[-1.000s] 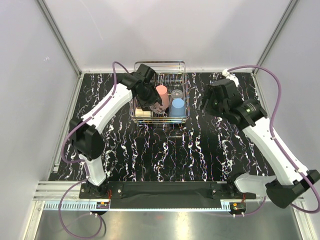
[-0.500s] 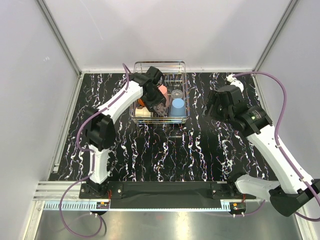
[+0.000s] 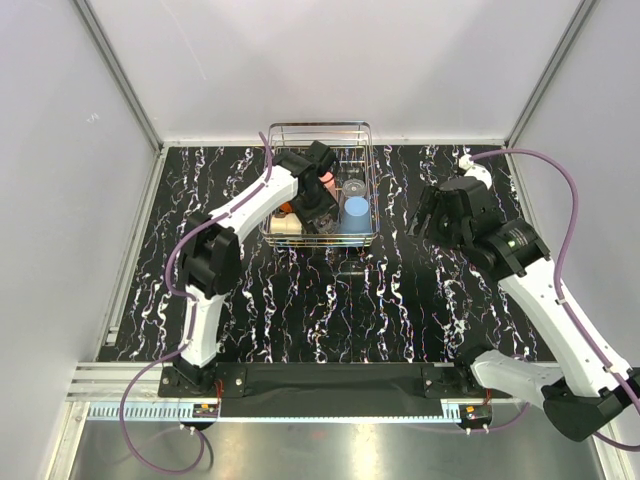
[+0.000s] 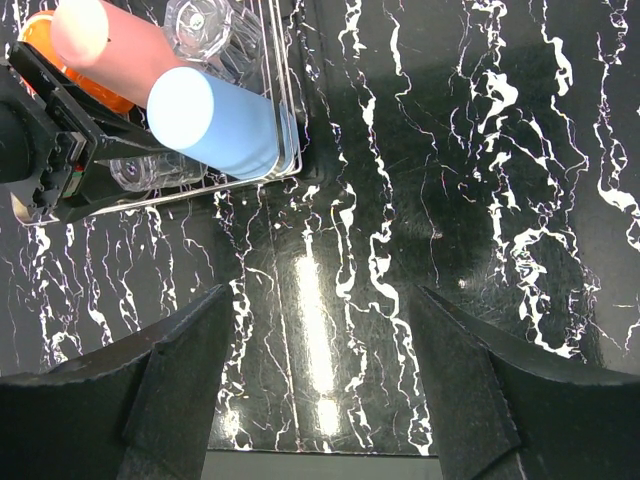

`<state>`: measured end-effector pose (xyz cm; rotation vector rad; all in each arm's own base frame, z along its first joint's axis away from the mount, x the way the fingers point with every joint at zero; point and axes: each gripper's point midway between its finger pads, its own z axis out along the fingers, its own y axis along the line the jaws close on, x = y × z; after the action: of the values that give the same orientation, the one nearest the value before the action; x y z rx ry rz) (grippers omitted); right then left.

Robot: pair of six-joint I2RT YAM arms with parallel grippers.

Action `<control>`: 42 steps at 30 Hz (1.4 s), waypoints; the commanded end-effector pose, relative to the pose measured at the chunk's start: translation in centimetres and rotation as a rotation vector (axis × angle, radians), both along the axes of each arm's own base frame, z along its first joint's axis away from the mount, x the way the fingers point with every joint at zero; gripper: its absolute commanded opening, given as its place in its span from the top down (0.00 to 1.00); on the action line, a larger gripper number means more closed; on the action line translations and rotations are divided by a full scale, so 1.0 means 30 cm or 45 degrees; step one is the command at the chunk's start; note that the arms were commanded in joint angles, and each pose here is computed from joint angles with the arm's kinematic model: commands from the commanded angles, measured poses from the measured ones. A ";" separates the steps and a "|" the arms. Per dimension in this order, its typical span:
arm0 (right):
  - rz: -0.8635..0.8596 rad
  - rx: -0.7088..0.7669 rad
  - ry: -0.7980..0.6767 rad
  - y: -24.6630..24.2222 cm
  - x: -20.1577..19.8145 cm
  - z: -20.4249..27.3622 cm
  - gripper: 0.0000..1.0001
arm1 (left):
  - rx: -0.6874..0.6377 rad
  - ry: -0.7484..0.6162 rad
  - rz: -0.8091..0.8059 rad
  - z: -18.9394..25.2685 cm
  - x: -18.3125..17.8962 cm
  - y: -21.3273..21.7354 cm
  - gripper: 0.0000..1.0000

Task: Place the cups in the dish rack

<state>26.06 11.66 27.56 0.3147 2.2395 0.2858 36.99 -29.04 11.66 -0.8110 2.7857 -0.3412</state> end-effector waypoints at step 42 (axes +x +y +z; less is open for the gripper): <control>0.537 0.332 0.008 0.399 0.101 0.115 0.15 | -0.145 -0.725 -0.141 0.595 -0.072 0.345 0.18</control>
<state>28.54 20.16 28.16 0.0885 2.3303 0.6514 34.28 -20.45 27.82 -0.5941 2.3826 -0.6143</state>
